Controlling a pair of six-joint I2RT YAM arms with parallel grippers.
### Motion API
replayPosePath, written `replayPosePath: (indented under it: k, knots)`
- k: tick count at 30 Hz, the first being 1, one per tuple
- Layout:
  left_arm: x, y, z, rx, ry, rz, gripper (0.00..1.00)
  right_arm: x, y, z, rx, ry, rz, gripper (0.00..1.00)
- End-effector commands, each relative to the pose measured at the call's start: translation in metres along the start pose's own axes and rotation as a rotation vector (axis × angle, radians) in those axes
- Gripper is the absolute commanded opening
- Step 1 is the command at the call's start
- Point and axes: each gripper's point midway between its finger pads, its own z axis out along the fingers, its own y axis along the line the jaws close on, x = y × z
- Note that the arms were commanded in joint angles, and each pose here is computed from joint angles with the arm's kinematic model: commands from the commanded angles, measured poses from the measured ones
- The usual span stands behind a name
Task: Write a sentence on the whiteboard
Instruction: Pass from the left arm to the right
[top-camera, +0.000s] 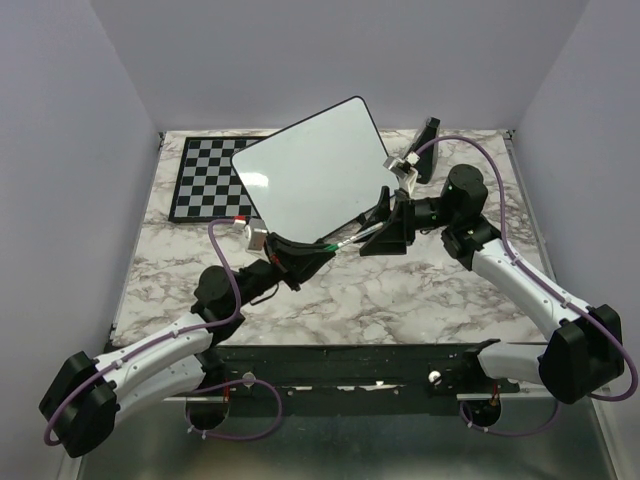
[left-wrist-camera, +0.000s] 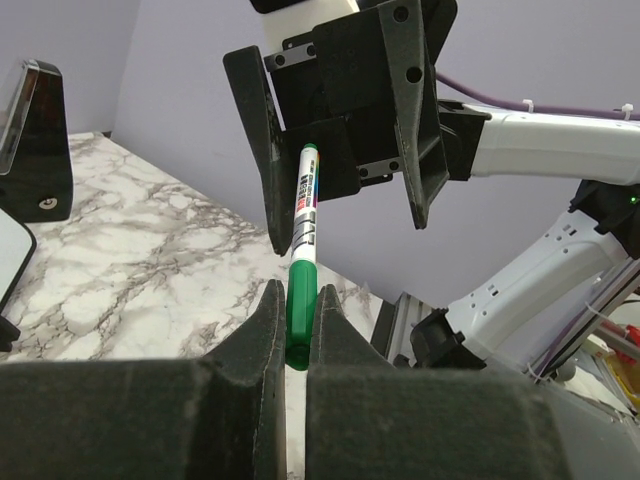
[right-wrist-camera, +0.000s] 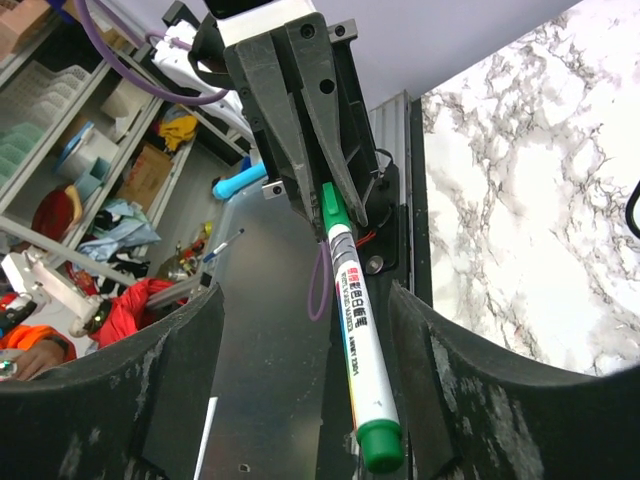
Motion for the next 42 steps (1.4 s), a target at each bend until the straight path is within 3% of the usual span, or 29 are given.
replayPosePath:
  k: [1, 6, 11, 15, 20, 24, 29, 36, 42]
  knots:
    - [-0.007, -0.014, 0.006, 0.061, -0.001, 0.003, 0.00, -0.001, 0.009, 0.000, -0.042, 0.026, -0.001, 0.72]
    - [-0.005, -0.013, 0.006, 0.061, 0.004, -0.002, 0.00, 0.000, 0.009, 0.001, -0.051, 0.032, 0.009, 0.58]
    - [-0.002, -0.013, 0.005, 0.065, 0.012, -0.006, 0.00, 0.000, 0.008, 0.001, -0.052, 0.034, 0.016, 0.58]
    - [-0.001, -0.014, 0.003, 0.067, 0.017, -0.007, 0.00, -0.003, 0.008, 0.002, -0.052, 0.033, 0.019, 0.62]
    - [0.001, -0.014, 0.001, 0.061, 0.026, -0.007, 0.00, -0.009, 0.011, 0.002, -0.061, 0.042, 0.025, 0.82]
    - [0.001, -0.013, -0.001, 0.057, 0.030, -0.003, 0.00, -0.010, 0.010, 0.003, -0.062, 0.045, 0.037, 0.84]
    - [0.002, -0.011, -0.002, 0.045, 0.028, -0.004, 0.00, -0.007, 0.007, 0.003, -0.055, 0.044, 0.055, 0.78]
    - [0.001, -0.010, -0.001, 0.038, 0.022, 0.001, 0.00, -0.005, 0.007, 0.003, -0.059, 0.049, 0.059, 0.59]
    - [0.003, -0.009, -0.001, 0.035, 0.029, -0.002, 0.00, -0.003, 0.006, 0.002, -0.064, 0.055, 0.067, 0.52]
